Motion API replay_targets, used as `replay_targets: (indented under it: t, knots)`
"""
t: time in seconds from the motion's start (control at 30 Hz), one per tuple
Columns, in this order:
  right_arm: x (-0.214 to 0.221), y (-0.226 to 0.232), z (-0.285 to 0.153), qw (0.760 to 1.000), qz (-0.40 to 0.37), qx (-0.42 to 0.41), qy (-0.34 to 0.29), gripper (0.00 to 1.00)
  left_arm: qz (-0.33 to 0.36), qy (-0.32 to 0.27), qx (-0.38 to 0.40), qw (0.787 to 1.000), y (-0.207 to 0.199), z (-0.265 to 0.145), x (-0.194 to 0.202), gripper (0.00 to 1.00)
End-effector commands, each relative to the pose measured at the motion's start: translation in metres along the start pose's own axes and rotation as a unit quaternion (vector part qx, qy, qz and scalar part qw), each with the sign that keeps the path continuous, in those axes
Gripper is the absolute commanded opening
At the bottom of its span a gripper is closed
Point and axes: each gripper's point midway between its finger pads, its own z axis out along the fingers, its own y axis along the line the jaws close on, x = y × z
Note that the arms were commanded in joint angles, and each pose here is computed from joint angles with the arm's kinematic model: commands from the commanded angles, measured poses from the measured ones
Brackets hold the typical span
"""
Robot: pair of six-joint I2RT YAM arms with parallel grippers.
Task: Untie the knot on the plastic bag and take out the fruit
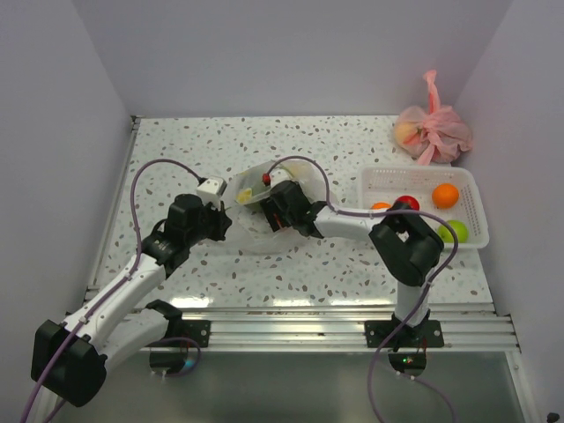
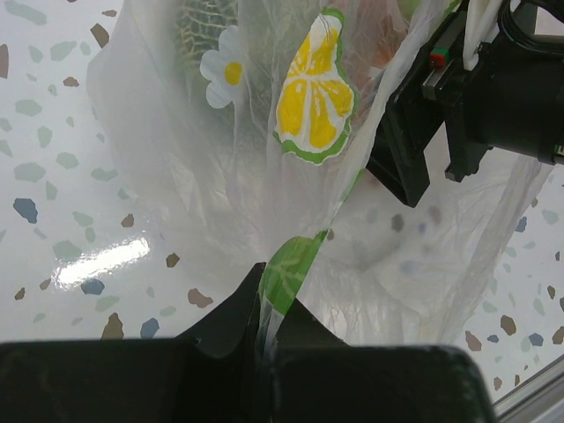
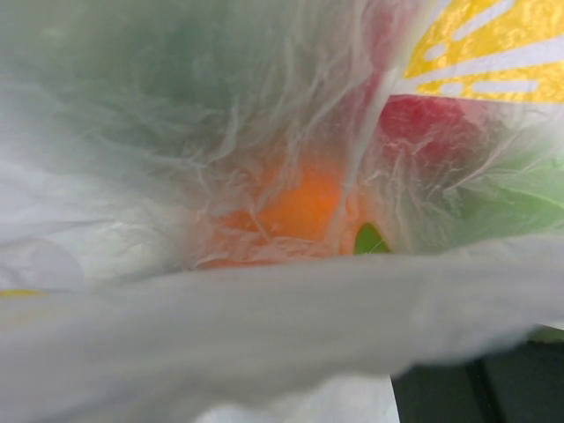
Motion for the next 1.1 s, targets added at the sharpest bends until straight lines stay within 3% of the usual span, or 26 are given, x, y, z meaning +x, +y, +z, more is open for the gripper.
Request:
replay_targets:
  t: [0.0, 0.13, 0.27, 0.47, 0.7, 0.93, 1.07]
  knots:
    - [-0.024, 0.005, -0.014, 0.999, 0.017, -0.029, -0.041, 0.54, 0.012, -0.029, 0.005, 0.999, -0.001, 0.001, -0.015, 0.0]
    - [-0.036, 0.016, -0.037, 0.995, 0.018, -0.077, -0.059, 0.42, 0.009, -0.028, -0.013, 0.999, 0.005, 0.001, -0.014, 0.0]
    - [-0.043, 0.03, -0.064, 0.988, 0.018, -0.139, -0.068, 0.37, 0.007, -0.029, -0.03, 0.999, 0.011, 0.001, -0.014, 0.0]
    - [-0.068, 0.041, -0.111, 0.975, 0.016, -0.199, -0.097, 0.37, 0.003, -0.023, -0.057, 0.998, 0.021, 0.002, -0.013, 0.0]
    - [-0.129, 0.034, -0.181, 0.956, 0.033, -0.232, -0.179, 0.38, 0.003, -0.02, -0.061, 0.998, 0.022, 0.003, -0.011, 0.0]
    - [-0.173, 0.0, -0.244, 0.947, 0.036, -0.19, -0.256, 0.39, 0.002, -0.019, -0.063, 0.998, 0.023, 0.003, -0.011, 0.0]
    - [-0.173, -0.067, -0.249, 0.963, 0.036, -0.034, -0.264, 0.4, 0.001, -0.018, -0.063, 0.998, 0.023, 0.003, -0.01, 0.0]
